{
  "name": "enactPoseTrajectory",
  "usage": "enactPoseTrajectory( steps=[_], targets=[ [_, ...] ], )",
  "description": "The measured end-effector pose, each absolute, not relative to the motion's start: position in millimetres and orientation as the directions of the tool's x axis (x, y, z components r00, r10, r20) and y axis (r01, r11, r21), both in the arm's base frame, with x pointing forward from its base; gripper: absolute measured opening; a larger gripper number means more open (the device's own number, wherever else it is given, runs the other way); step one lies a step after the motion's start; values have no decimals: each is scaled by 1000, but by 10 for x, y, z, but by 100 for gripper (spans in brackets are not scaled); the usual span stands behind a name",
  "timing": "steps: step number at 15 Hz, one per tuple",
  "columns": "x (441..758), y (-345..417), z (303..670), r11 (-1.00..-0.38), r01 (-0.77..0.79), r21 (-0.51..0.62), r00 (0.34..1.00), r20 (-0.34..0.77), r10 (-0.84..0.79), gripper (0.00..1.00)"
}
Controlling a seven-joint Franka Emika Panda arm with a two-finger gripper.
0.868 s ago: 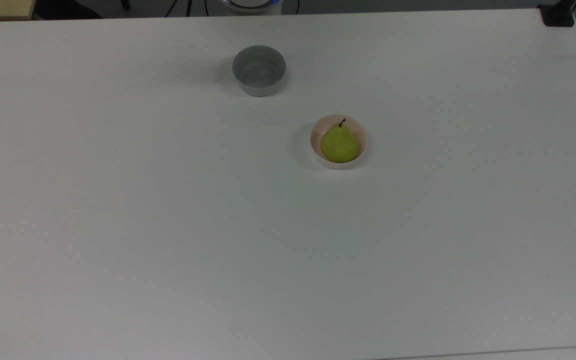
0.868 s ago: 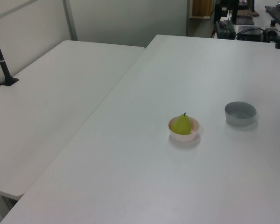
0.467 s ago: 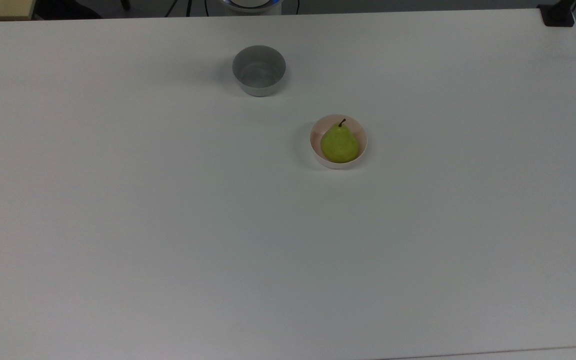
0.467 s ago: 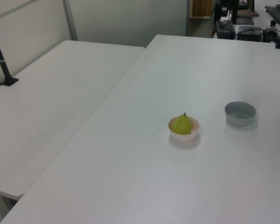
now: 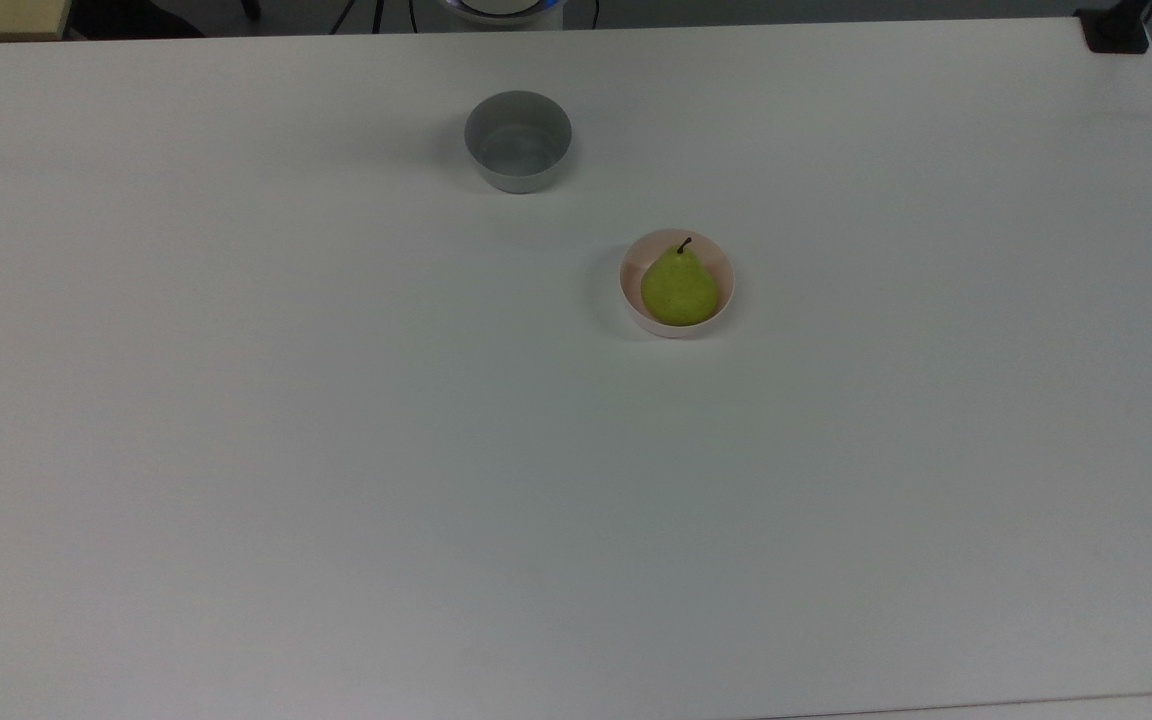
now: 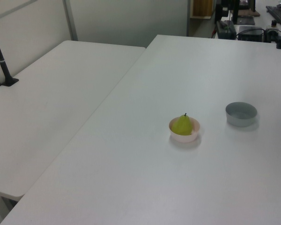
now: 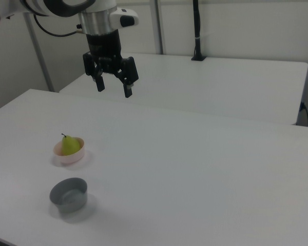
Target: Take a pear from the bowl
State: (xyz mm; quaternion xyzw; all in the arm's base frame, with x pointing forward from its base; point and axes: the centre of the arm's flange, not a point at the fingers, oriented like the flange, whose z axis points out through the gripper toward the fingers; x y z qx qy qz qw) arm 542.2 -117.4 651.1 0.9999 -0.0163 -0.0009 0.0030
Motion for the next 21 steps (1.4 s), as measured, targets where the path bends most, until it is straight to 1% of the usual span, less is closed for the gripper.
enactPoseTrajectory(
  steps=[9,15,18,20,21],
  targets=[
    [5477,-895,6506,-1000,18,-14,1000,1,18,100],
    [5492,-865,6463,-1000,24,-15,1000,-9,24,100],
    [5542,-831,6372,-997,70,-18,997,-25,70,100],
    [5596,-688,6307,-994,108,-20,993,-37,108,100],
    [5631,-486,6281,-989,145,-22,988,-41,146,100]
  ],
)
